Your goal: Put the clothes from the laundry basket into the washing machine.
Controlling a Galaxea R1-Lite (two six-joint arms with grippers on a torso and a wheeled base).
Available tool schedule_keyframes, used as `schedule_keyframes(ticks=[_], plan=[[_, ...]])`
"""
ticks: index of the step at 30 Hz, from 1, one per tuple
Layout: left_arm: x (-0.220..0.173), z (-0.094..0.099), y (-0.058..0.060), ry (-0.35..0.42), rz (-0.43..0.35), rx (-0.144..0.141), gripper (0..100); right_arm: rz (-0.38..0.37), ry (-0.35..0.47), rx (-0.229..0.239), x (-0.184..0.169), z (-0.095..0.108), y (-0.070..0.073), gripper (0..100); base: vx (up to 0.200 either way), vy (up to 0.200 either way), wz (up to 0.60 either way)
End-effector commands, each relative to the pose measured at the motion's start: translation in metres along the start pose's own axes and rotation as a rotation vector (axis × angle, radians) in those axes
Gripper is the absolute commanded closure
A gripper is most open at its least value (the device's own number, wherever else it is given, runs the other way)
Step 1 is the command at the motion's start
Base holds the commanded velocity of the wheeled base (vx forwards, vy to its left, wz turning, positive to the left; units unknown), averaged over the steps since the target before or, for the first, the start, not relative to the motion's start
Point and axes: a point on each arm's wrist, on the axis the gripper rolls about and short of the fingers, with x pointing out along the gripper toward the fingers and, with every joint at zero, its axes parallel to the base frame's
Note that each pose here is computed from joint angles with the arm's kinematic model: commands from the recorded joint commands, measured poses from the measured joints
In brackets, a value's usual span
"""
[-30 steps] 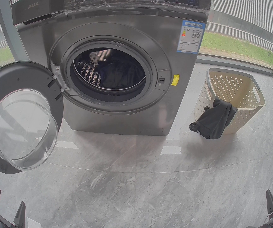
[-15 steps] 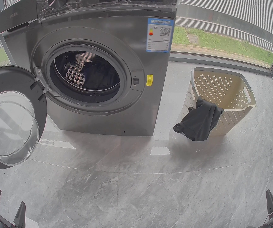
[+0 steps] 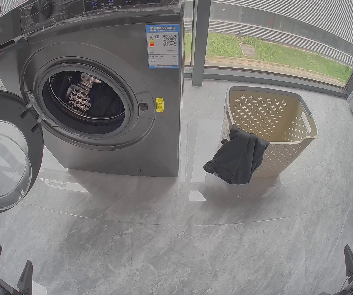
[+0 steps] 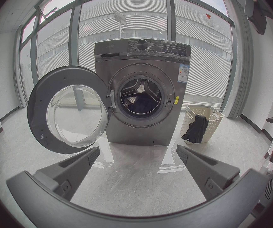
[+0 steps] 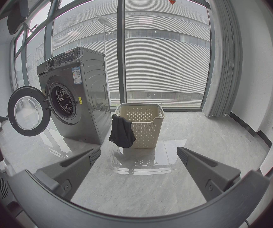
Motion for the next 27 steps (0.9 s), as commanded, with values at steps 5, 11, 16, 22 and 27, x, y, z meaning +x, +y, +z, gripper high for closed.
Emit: schedule_keyframes(ticks=[5,11,16,22,27], plan=[[0.0005,-0.0042,0.0001,0.008,0.001,0.000,0,0.000,0.008,0.000,0.0005,-0.0052,0.0000,0,0.000,-0.200,0.00],[0.0005,-0.0042,0.0001,0.008,0.001,0.000,0,0.000,0.006,0.000,0.0005,-0.0050,0.0000,0,0.000,-0.200,0.00],[0.0005,-0.0042,0.0001,0.008,0.001,0.002,0,0.000,0.008,0.000,0.0005,-0.0052,0.0000,0,0.000,-0.040,0.00],[0.0005,-0.0042,0.0001,0.008,0.001,0.000,0,0.000,0.008,0.000,0.0005,-0.0052,0.0000,0,0.133,0.000,0.00],[0.0005,-0.0042,0.0001,0.008,0.001,0.000,0,0.000,0.008,0.000,0.0005,-0.0052,0.0000,0,0.200,0.000,0.00]])
